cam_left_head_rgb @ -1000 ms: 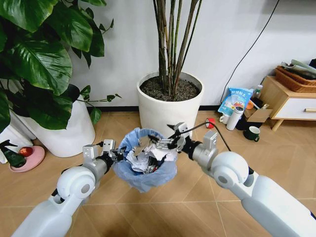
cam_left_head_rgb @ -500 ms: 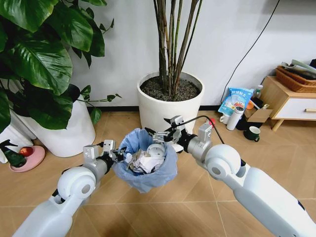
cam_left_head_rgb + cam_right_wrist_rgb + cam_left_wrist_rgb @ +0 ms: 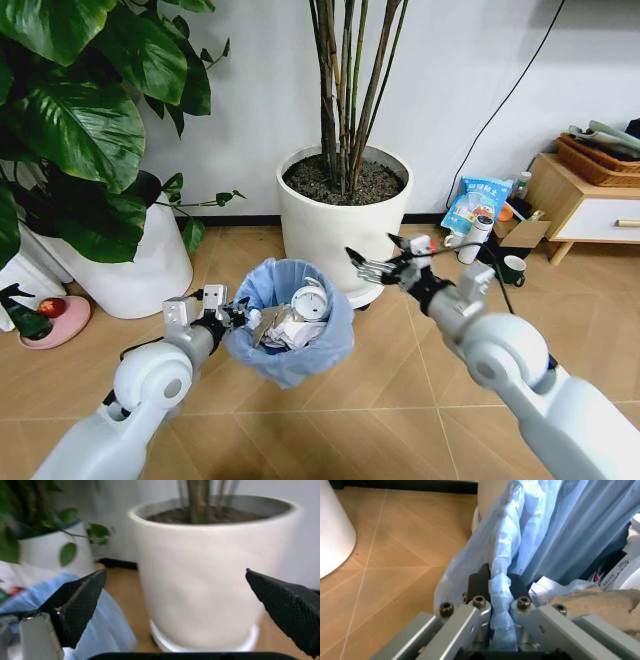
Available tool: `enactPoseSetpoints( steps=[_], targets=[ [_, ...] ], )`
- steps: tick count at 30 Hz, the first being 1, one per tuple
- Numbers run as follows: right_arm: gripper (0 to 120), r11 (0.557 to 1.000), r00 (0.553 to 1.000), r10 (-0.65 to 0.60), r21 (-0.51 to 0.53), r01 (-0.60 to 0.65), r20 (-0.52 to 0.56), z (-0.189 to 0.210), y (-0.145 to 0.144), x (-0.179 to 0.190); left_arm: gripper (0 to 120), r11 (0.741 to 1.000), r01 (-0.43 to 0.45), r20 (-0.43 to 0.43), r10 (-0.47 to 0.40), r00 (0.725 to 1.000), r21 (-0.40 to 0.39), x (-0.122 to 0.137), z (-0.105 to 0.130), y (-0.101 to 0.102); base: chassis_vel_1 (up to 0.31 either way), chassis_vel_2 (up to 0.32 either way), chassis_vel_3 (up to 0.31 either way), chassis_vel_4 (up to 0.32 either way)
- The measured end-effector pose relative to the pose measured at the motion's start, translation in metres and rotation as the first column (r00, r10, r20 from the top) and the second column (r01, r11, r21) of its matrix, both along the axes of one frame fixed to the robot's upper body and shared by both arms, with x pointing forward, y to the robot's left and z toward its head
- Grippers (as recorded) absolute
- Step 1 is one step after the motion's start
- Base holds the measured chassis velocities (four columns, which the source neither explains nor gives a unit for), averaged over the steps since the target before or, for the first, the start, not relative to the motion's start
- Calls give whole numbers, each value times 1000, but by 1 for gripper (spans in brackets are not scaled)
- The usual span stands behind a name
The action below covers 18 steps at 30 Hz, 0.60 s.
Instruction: Pick up the trash bin and place the garbage on the floor into it.
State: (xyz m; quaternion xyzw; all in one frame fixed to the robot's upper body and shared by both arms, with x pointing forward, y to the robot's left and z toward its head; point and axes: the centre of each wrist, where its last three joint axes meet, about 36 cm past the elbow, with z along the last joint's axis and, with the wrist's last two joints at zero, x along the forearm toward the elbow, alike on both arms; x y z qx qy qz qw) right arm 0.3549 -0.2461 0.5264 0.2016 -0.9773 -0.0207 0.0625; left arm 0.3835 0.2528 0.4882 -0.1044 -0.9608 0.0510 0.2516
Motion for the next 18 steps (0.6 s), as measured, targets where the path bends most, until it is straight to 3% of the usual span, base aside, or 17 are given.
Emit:
enactPoseSetpoints(
  steps=[6,18],
  targets=[
    [100,987,990,-137,-80,138,19,-14,-12,-28,0,1000,-3,-3,3,1000,5,-8,0,-1,0,0,0,0],
    [100,968,970,-242,-68,244,35,-29,-3,-51,0,1000,-2,1,2,1000,5,-7,0,-2,0,0,0,0]
  ],
)
